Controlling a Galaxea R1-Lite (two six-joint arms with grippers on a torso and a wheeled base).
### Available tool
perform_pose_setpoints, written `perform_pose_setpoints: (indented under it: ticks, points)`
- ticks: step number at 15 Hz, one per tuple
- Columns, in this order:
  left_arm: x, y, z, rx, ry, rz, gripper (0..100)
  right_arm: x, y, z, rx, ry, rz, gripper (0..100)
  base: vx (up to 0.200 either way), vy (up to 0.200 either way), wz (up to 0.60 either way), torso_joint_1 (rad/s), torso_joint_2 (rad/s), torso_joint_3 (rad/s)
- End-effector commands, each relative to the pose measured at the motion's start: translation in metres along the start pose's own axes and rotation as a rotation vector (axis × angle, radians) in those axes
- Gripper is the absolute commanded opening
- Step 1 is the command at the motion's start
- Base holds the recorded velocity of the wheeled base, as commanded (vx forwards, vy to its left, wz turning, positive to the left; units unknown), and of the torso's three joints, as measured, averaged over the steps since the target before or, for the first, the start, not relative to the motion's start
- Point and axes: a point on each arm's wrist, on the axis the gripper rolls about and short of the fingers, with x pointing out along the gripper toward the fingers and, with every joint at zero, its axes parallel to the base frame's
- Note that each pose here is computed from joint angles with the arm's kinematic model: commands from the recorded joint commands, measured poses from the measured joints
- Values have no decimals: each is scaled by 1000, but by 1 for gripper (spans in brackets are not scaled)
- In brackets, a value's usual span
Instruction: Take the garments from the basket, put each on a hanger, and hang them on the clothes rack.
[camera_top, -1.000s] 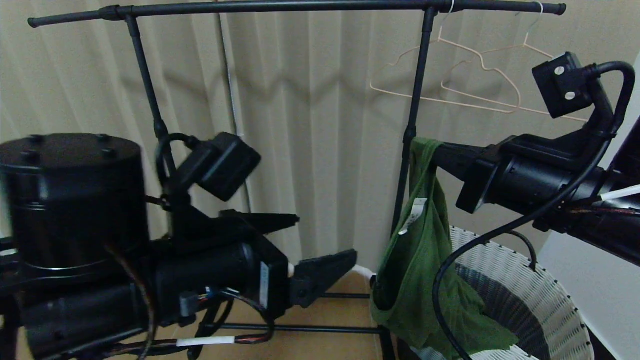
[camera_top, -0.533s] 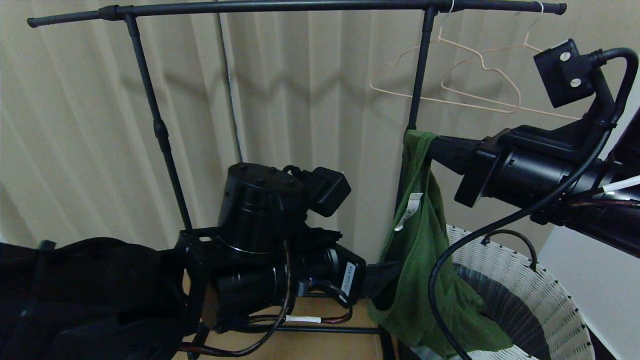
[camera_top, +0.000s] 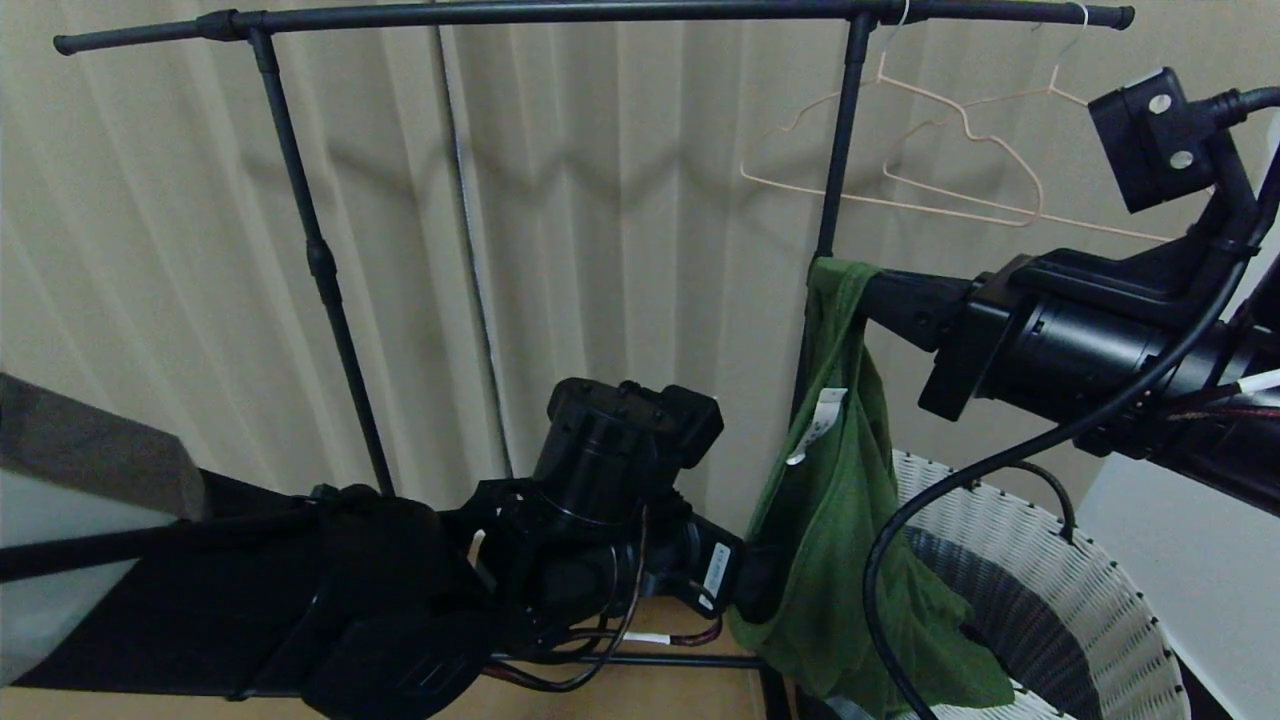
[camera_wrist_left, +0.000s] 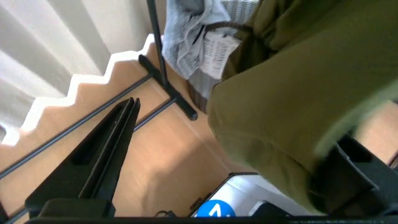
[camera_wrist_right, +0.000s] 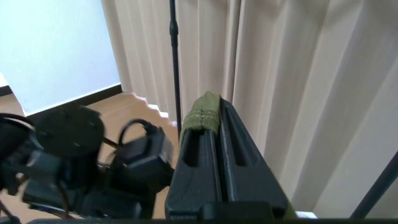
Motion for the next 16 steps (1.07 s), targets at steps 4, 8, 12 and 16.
perform_pose_setpoints:
  ticks: [4,8,12,16]
  points:
    - [8,4,-6,-3,21,23,0,-3,1,3,-1,-10,2,0,0,0,0,0,0,0]
    - [-19,7,-5,14,-60,138,0,-6,0,1,-2,-5,-6,0,0,0,0,0,0,0]
    - [-105,28,40,-1,-189,203,0,-12,-11,-7,-21,21,-60,0,0,0,0,0,0,0]
    - [-169,35,82,-28,-261,243,0,-21,-32,0,-47,-6,-156,0,0,0,0,0,0,0]
